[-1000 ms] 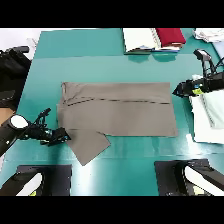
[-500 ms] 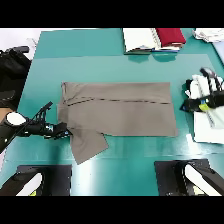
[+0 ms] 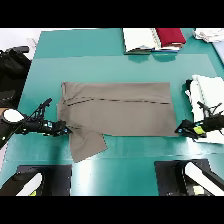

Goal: Fold the shirts.

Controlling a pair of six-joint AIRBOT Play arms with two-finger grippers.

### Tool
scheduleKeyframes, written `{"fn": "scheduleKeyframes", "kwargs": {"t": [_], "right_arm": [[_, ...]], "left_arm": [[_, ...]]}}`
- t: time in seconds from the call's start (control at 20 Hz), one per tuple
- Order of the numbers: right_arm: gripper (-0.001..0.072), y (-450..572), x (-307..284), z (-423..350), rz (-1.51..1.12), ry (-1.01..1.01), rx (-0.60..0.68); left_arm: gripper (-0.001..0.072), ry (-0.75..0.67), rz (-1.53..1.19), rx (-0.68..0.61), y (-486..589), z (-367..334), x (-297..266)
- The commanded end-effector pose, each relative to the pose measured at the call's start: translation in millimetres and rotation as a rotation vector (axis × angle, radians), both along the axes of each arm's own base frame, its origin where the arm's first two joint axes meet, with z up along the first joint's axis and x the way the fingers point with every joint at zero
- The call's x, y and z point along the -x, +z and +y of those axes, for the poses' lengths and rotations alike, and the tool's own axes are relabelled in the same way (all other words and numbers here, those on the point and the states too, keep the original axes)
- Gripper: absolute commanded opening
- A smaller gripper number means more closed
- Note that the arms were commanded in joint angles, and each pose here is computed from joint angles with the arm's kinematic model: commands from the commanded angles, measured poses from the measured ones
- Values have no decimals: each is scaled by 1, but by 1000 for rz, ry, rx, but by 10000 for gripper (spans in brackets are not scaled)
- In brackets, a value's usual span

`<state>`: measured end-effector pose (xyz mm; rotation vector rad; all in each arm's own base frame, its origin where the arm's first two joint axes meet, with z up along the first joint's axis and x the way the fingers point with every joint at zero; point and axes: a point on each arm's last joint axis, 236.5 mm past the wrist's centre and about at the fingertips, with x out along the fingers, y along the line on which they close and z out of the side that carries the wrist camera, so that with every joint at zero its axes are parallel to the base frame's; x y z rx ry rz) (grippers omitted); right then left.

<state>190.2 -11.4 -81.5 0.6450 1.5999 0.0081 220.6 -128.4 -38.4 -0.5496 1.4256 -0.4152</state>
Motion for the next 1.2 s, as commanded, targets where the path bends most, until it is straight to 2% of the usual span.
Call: {"fn": "scheduleKeyframes", "kwargs": {"t": [0.0, 0.05, 0.1, 0.15, 0.2, 0.4, 0.65, 0.9, 1.15], "right_arm": [[423, -16, -8, 31, 11, 46, -67], [359, -19, -7, 38, 15, 85, -63], [260, -19, -6, 42, 16, 120, -55], [111, -18, -6, 47, 10, 151, -50], [14, -15, -6, 47, 4, 188, -31], [14, 22, -5, 24, -59, 334, 130], [14, 77, -1, -2, -176, 368, 298], [13, 100, -38, -5, -251, 348, 316], [14, 107, -132, 6, -349, 367, 338]], "left_arm": [[28, -4, -2, -1, 1, 0, 0], [28, -6, -2, -2, 1, 0, 0], [27, -15, -4, -20, 0, 4, 0], [27, -29, -15, -49, 1, 9, 0], [26, -38, -33, -75, 7, 13, 1], [27, -61, -57, -210, 30, 39, 32], [27, -106, -39, -168, 55, 29, 70], [27, -54, -195, -188, 80, 33, 11], [28, -15, -319, -241, 84, 48, -92]]}}
